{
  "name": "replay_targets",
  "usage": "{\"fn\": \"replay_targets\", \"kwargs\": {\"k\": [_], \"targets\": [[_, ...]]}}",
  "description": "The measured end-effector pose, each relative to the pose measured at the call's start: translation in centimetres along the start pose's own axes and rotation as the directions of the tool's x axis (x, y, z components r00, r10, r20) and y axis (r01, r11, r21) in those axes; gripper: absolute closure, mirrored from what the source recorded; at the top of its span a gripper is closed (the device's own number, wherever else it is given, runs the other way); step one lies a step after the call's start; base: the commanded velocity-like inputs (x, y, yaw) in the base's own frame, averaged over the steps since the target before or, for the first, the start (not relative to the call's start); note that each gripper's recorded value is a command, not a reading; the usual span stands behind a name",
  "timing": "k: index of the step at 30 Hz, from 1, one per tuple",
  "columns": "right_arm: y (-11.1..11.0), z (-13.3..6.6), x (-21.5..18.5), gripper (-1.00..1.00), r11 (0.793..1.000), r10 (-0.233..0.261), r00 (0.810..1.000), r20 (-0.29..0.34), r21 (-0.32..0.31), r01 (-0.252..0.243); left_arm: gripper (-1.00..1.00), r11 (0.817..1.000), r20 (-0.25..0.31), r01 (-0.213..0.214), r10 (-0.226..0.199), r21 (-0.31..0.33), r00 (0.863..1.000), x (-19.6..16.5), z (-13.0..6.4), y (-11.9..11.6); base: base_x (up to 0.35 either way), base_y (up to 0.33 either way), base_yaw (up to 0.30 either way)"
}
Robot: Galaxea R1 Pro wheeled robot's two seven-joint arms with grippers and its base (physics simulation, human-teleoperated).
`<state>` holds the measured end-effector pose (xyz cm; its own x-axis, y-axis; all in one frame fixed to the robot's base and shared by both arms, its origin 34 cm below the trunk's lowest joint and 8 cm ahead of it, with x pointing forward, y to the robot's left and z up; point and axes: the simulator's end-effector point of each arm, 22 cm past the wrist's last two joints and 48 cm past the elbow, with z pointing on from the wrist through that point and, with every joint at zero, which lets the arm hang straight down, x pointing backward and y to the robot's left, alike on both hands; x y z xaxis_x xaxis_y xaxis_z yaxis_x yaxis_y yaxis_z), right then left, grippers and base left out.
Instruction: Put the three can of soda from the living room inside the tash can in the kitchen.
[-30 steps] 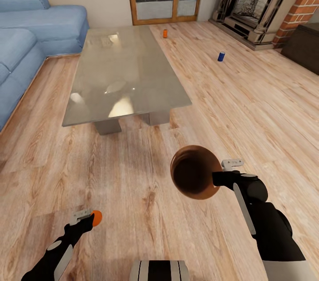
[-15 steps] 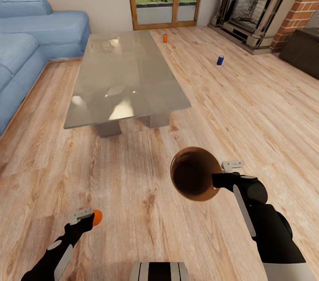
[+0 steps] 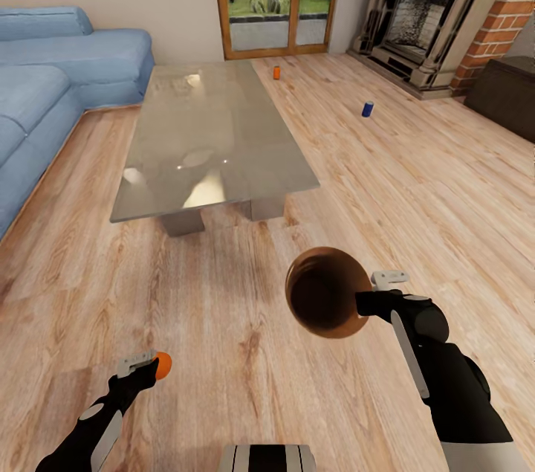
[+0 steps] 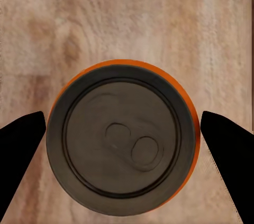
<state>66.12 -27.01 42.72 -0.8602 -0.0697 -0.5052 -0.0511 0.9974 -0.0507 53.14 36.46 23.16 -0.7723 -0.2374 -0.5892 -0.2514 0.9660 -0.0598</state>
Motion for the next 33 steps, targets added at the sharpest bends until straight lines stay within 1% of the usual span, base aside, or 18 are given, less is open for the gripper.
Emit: {"fn": "replay_targets", "kwargs": {"k": [33], "targets": [[-0.6,-7.6,-7.1,1.0,1.0,0.001,0.999,0.052,0.003,-0.001,1.0,1.0,0.049,0.004,-0.005,0.015,0.999,-8.1,-5.7,-1.5,0.0,0.0,0.0]]}}
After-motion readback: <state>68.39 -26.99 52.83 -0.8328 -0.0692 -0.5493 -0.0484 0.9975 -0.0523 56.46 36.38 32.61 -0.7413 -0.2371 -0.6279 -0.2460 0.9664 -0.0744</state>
